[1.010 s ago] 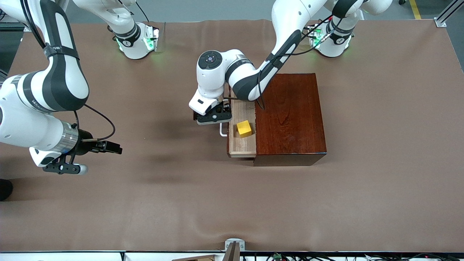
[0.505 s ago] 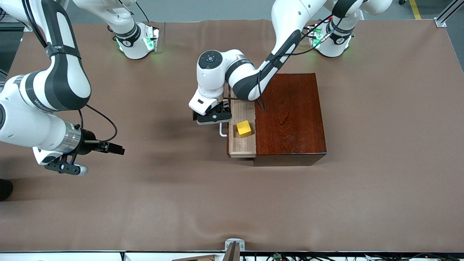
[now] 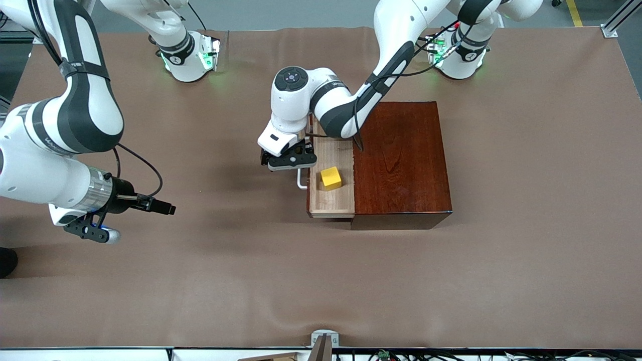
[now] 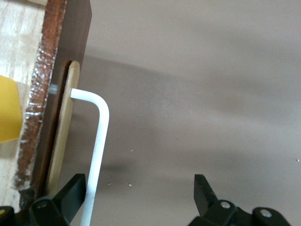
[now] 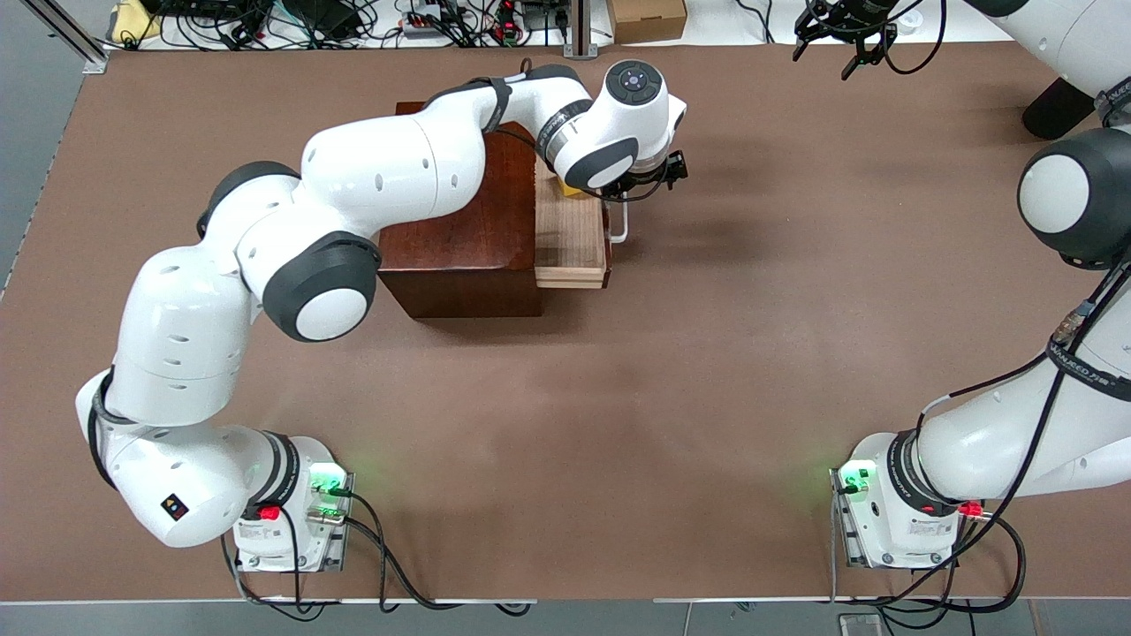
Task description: Open drawer, take yellow block, close drawer
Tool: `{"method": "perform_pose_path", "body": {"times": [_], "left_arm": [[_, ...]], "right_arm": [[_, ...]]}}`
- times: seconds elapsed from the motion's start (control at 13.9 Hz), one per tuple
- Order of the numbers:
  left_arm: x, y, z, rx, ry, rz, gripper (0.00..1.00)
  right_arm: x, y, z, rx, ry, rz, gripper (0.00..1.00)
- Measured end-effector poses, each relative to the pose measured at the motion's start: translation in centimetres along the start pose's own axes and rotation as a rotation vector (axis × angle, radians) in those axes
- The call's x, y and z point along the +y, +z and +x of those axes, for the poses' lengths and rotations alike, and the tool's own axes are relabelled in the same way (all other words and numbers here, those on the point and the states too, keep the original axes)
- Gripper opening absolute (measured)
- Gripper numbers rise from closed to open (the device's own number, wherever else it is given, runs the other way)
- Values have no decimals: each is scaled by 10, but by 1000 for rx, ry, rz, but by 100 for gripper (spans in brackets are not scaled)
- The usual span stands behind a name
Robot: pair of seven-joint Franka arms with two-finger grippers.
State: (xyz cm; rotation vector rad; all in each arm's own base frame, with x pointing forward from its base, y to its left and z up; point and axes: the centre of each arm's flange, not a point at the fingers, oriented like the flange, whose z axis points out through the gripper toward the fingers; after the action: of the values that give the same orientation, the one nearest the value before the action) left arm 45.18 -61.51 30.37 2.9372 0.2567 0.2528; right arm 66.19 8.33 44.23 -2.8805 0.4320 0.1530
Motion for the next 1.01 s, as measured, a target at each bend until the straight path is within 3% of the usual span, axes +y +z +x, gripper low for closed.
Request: {"method": "perform_pose_path", "body": {"times": [0.51, 0.87, 1.01], "left_arm": [[8, -9, 0, 11, -16, -42, 100], [6, -23, -1, -16, -3, 42, 100], [4, -54, 6, -28, 9, 78, 100]], "right_arm": [[-12, 7, -10, -39, 98, -13, 100], [-8, 7, -9, -48, 113, -18, 100], [-5, 7, -7, -47, 118, -18, 100]]}}
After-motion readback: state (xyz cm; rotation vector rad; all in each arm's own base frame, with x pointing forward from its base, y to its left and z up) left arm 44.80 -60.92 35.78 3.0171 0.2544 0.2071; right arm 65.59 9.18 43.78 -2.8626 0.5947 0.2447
